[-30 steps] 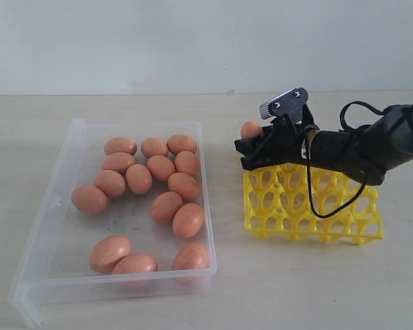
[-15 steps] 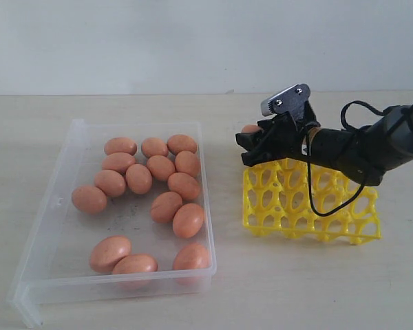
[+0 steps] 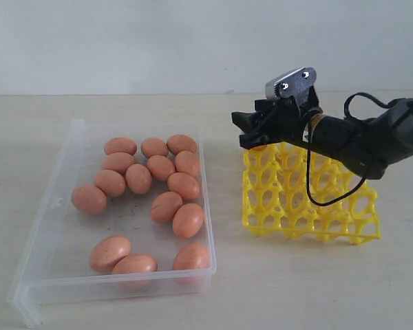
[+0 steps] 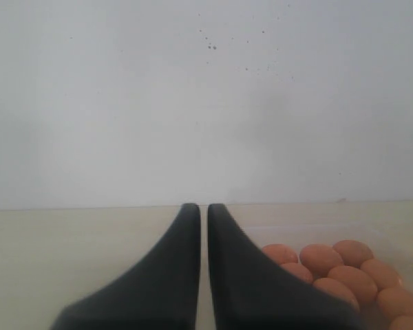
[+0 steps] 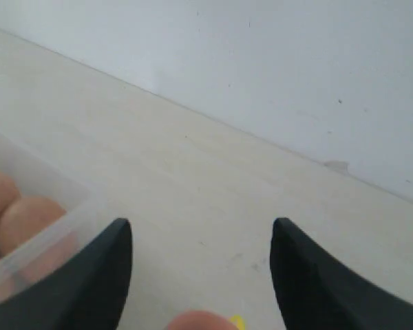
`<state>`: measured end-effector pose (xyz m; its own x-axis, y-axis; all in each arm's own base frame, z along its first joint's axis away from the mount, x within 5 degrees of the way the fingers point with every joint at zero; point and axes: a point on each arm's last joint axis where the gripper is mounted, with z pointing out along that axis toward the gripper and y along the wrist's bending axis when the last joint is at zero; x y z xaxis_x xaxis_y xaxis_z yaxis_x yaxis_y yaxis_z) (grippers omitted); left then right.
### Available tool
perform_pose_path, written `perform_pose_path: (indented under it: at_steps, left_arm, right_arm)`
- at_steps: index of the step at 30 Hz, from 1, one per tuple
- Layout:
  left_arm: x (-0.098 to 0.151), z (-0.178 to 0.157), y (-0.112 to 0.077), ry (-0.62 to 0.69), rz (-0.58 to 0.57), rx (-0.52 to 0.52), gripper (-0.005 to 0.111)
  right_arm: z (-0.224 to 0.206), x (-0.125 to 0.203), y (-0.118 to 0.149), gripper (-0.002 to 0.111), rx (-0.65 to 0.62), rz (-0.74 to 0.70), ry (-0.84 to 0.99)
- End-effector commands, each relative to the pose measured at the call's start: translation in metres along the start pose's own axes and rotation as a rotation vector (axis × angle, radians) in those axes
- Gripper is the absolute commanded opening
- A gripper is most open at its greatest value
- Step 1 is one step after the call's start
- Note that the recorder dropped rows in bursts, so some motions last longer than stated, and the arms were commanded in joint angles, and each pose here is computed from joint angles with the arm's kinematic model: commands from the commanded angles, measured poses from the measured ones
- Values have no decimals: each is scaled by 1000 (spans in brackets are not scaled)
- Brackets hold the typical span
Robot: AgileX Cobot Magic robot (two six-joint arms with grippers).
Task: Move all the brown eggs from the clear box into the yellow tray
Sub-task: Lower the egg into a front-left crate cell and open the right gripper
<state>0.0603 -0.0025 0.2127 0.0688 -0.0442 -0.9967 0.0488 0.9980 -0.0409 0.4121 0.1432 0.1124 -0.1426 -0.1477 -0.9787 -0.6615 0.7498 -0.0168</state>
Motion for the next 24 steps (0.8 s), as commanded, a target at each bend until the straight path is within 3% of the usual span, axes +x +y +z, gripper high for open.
perform_pose_path:
  at_steps: [1, 5, 10, 17, 24]
  left_arm:
    - [-2, 0, 0, -13, 0, -2, 4]
    - [-2, 0, 0, -13, 0, -2, 4]
    - [-2, 0, 0, -13, 0, -2, 4]
    - [-2, 0, 0, -13, 0, -2, 4]
    - [-2, 0, 0, -13, 0, -2, 4]
  right_arm:
    - [-11, -29, 4, 44, -26, -5, 63]
    - [-26, -35, 5, 0, -18, -1, 321]
    - [-29, -20, 6, 0, -35, 26, 460]
    - [-26, -16, 3, 0, -6, -3, 441]
    - [-21, 15, 1, 0, 22, 74, 518]
